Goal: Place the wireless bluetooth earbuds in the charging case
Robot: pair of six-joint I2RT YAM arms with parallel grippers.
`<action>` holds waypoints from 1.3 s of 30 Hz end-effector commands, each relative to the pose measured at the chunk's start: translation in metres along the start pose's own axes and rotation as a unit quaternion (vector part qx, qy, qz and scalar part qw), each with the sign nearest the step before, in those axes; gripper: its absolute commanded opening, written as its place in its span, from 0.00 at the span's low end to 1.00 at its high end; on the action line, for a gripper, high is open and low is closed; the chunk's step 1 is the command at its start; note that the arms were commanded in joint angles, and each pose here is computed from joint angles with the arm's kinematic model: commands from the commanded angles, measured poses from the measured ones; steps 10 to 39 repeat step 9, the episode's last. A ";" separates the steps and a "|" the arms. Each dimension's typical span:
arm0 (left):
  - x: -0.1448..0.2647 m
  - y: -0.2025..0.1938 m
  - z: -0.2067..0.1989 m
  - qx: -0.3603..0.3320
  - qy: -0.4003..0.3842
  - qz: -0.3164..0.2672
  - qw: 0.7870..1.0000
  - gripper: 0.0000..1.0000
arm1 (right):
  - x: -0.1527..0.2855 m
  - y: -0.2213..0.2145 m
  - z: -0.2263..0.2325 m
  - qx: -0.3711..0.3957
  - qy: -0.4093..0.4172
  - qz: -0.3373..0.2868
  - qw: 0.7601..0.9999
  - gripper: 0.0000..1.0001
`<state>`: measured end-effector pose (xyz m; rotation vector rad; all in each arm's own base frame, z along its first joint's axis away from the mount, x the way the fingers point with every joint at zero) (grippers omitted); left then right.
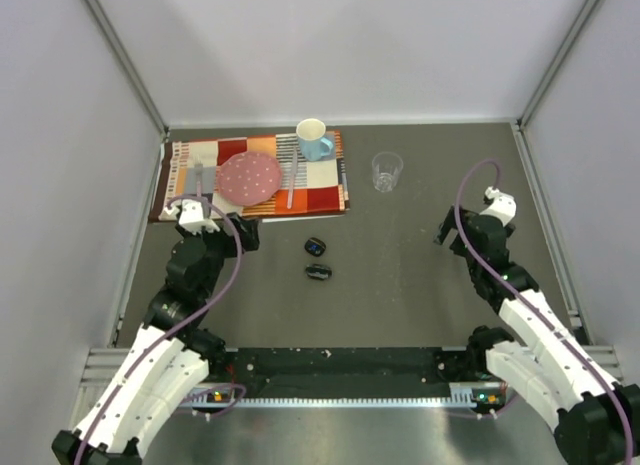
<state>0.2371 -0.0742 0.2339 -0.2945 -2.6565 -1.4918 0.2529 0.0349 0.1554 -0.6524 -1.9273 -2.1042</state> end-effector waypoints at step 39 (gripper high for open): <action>-0.013 0.015 0.007 0.014 0.032 -0.058 0.998 0.99 | -0.009 0.008 -0.006 0.076 0.021 -0.150 0.986 0.99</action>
Point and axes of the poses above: each gripper's point midway between its finger pads, its own x axis back along the fingers, its own z axis along the line the jaws close on, y = z × x, the point moved 3 cm from there along x, back along the fingers, and after that the axes turned 12 degrees about x, right-handed, at the moved point
